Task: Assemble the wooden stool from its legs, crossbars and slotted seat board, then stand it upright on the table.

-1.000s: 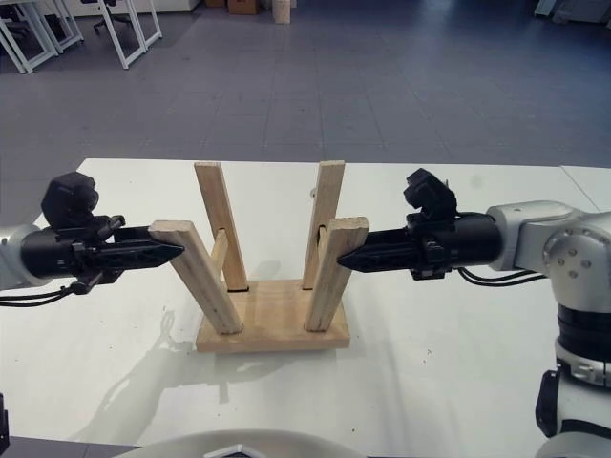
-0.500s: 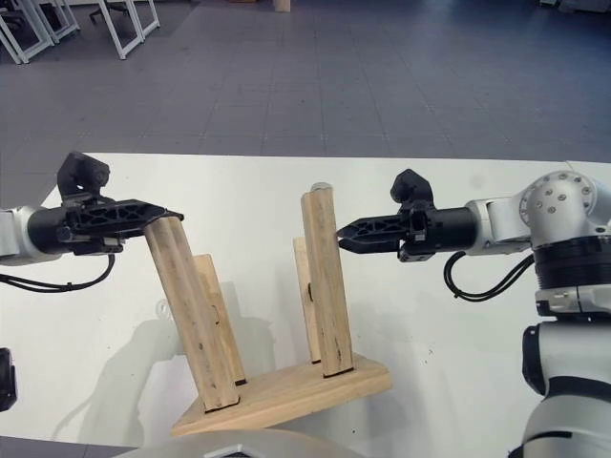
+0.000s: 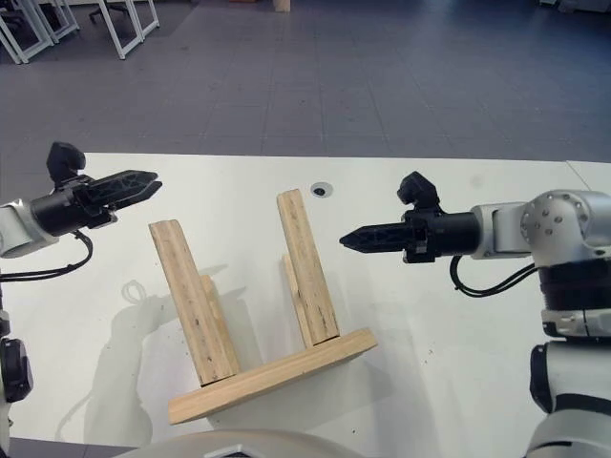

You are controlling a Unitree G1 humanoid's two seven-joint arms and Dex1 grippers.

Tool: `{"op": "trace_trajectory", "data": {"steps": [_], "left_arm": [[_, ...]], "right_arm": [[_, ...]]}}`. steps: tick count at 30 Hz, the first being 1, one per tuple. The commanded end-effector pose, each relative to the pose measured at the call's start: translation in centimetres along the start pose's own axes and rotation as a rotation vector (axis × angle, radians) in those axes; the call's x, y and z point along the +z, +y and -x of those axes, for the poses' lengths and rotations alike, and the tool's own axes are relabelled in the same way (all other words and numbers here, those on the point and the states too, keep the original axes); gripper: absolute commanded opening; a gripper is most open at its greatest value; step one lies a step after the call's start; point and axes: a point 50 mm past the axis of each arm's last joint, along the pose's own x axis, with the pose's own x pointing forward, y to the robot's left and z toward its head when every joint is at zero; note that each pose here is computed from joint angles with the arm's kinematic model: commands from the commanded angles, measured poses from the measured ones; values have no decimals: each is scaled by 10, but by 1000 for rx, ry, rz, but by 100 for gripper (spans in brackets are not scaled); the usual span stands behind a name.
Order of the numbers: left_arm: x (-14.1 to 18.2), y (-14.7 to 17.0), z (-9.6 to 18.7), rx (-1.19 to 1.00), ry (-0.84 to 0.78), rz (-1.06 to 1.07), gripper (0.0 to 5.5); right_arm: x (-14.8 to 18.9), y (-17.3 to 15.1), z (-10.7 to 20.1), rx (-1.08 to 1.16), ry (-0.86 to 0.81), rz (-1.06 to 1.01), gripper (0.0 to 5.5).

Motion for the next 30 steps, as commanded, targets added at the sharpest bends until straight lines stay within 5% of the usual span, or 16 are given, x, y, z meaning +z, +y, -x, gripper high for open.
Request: {"op": "trace_trajectory", "data": {"steps": [1, 11, 19, 30], "left_arm": [[-18, -44, 30, -8, 87, -392, 404], [-101, -104, 76, -164, 466, -184, 404], [-141, -109, 70, -265, 679, -201, 404], [-164, -108, 37, -295, 652, -318, 404]], "right_arm": [[-14, -10, 19, -79, 32, 175, 394], [-79, -24, 60, -64, 343, 399, 394], [-82, -16, 25, 50, 328, 492, 394], [-79, -9, 9, 71, 304, 526, 394]]}}
